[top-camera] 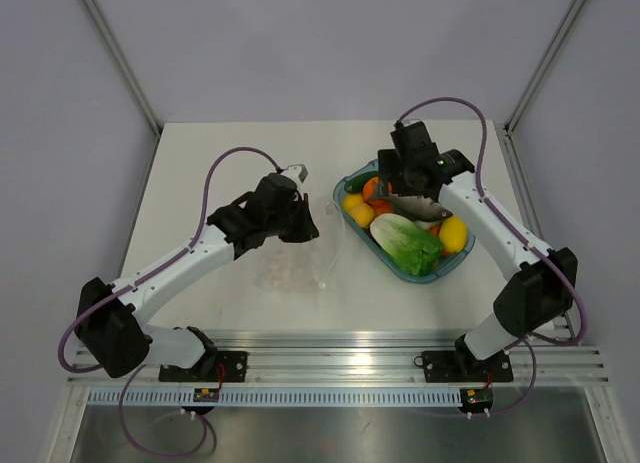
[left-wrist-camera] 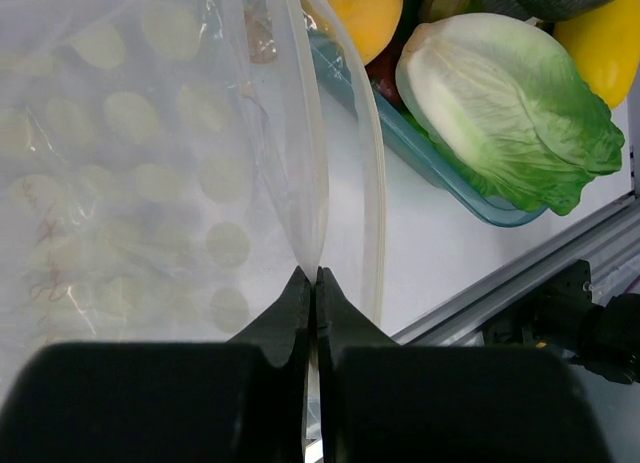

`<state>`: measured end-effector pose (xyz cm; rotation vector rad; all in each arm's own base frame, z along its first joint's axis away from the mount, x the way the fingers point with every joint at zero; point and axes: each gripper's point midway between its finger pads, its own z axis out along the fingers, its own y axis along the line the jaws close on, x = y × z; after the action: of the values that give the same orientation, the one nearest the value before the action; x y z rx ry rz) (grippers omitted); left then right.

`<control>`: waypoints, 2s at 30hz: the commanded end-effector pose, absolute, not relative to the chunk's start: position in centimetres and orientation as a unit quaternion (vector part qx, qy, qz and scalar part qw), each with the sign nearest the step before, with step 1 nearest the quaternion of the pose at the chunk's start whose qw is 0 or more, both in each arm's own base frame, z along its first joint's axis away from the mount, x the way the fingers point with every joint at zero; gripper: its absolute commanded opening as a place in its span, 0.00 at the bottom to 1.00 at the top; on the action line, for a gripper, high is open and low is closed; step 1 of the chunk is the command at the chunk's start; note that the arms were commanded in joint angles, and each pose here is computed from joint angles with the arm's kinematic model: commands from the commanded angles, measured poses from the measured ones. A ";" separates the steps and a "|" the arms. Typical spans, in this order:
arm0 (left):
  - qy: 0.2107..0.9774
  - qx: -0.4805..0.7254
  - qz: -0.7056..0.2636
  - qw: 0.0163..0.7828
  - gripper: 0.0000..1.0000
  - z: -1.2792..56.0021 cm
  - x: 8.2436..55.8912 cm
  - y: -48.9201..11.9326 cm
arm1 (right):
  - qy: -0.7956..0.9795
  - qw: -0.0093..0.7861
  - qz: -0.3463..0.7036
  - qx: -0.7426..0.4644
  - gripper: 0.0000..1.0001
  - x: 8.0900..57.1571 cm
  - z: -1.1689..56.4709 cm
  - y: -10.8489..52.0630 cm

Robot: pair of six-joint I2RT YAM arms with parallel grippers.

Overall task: Place the food in the zip-top bag and seal the zipper
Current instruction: Pick up the fake fish from the bin.

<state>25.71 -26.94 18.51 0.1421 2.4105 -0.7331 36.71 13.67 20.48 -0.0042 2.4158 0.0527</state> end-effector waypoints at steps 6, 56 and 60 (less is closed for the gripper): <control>0.903 0.033 -0.255 0.344 0.00 20.4 26.6 -24.1 | 0.909 0.387 -0.043 -0.147 0.76 39.3 21.0 14.2; 0.908 0.033 -0.263 0.325 0.00 18.8 25.7 -23.8 | 0.873 0.346 -0.061 -0.340 0.62 40.7 14.3 14.9; 0.907 0.034 -0.262 0.327 0.00 18.8 25.8 -23.8 | 0.874 0.332 -0.083 -0.345 0.66 41.0 13.3 14.6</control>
<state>25.17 -23.11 17.26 0.0777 2.4453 -0.6337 39.51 14.69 12.35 -0.9155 2.3327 -0.1430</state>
